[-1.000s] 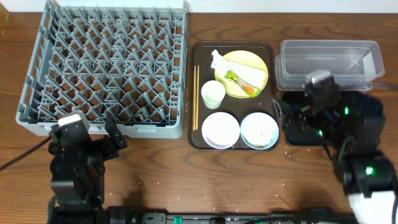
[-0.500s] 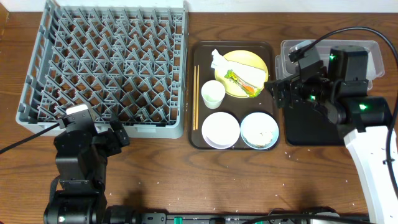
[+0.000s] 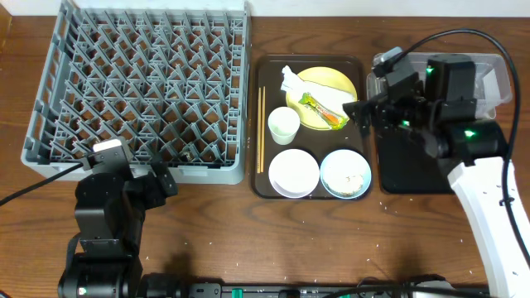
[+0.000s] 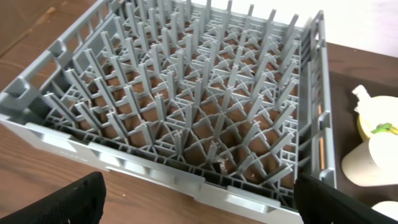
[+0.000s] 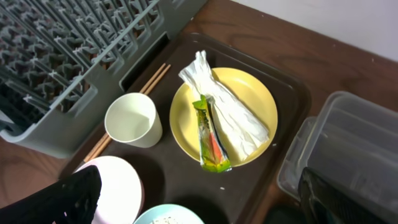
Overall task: Sort waste into correct bins and load items into the dishwasher
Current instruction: 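Reach the right gripper to the yellow plate and grasp napkin and wrapper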
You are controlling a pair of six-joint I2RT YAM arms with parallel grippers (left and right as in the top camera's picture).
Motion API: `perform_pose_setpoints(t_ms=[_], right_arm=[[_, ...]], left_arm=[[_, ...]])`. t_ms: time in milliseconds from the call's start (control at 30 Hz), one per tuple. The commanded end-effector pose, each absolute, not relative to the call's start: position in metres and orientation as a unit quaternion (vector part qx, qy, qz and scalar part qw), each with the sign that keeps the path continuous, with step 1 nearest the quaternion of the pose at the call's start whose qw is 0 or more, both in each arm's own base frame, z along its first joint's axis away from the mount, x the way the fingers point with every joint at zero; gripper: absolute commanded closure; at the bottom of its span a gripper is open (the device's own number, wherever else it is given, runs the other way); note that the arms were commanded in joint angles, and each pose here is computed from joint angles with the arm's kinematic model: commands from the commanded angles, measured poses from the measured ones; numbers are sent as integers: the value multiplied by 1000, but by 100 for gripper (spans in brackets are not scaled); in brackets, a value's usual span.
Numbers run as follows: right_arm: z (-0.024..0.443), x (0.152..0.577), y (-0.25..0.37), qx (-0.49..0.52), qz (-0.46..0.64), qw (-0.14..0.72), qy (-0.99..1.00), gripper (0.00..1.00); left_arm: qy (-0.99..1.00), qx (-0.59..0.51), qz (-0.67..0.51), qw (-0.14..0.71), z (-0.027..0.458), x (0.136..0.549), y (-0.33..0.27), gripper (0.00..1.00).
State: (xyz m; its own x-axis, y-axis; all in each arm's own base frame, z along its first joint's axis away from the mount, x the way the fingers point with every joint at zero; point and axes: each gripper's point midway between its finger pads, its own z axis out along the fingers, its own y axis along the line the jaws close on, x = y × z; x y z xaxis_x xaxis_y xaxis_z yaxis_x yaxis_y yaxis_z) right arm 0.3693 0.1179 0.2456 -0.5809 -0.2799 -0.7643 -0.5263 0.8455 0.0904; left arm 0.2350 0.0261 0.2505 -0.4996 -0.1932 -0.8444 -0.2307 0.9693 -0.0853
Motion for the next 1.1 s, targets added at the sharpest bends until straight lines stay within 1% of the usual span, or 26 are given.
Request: perform_pose_setpoints(t_ms=[0, 233, 400, 567, 700, 933, 1067], right_arm=[[248, 376, 125, -255, 112, 404, 871, 1], [240, 395, 138, -275, 93, 384, 877, 1], [231, 417, 143, -299, 85, 345, 886, 1], [216, 441, 147, -320, 75, 308, 893, 2], [193, 459, 150, -324, 70, 290, 898, 3], [145, 475, 151, -347, 56, 258, 900, 7], [121, 484, 153, -365, 53, 250, 895, 7]], left_arm=[[863, -117, -1, 492, 259, 238, 20, 2], [862, -130, -8, 491, 268, 244, 20, 2], [864, -136, -11, 484, 281, 246, 20, 2], [867, -136, -10, 480, 282, 247, 20, 2], [867, -136, -10, 480, 281, 247, 20, 2], [867, -136, -10, 480, 281, 247, 20, 2], [867, -136, -10, 479, 281, 247, 20, 2]])
